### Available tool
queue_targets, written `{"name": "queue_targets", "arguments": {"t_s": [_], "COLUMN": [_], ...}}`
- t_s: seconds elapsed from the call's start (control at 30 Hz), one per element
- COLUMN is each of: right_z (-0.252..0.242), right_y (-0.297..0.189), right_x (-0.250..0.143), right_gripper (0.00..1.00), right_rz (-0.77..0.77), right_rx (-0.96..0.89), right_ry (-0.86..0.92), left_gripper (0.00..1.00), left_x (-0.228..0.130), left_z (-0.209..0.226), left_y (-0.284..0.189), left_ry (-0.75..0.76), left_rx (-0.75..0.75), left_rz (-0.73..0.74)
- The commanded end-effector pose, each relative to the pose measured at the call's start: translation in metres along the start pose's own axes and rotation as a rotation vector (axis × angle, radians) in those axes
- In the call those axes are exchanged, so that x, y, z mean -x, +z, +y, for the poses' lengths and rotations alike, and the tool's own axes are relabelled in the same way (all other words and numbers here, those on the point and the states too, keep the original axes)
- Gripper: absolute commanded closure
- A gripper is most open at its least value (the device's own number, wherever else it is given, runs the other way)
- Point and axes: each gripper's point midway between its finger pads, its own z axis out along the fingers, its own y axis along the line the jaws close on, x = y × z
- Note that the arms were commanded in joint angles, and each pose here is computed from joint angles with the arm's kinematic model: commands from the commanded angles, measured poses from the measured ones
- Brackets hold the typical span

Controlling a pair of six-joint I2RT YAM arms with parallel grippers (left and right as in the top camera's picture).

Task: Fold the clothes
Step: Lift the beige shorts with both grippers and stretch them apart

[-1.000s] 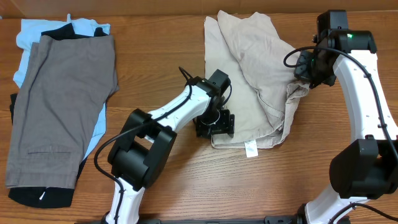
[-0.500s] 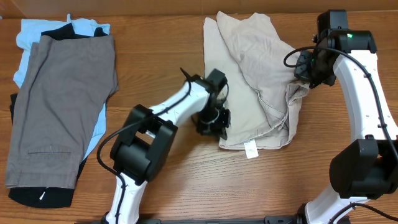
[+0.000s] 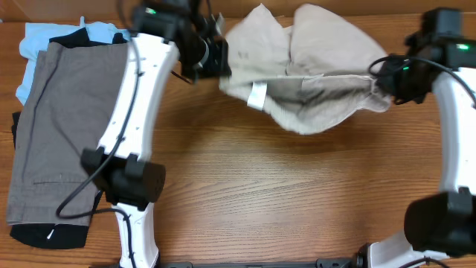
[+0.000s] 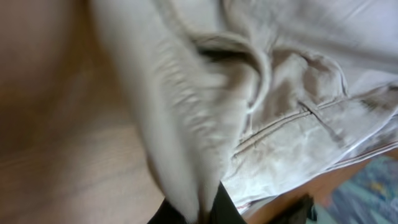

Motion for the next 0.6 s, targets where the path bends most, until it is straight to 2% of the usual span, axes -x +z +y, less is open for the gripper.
{"name": "queue_targets", "arguments": {"t_s": [0.0, 0.13, 0.33, 0.57], "right_z": [0.000, 0.003, 0.010, 0.010], "right_y": [-0.073, -0.120, -0.181, -0.209], "right_x": [0.023, 0.026, 0.015, -0.011], "right_gripper": [0.96, 0.96, 0.96, 0.96], "right_rz": [-0.184, -0.263, -0.361, -0.372], "right_rx": [0.053, 0.077, 0.097, 0.097], "right_ry": [-0.024, -0.039, -0.063, -0.080], "left_gripper": [0.96, 0.96, 0.95, 0.95], "left_x": [0.017, 0.024, 0.019, -0.011], "left_z": [-0.028, -0.050, -0.061, -0.058], "left_y": [-0.084, -0.139, -0.213, -0.276], "left_ry": [0.131, 0.204, 0.246, 0.231], "left_rx": [-0.001, -0.008, 0.088, 0.205], "left_rz": [-0.237, -0.414, -0.642, -0.798]}}
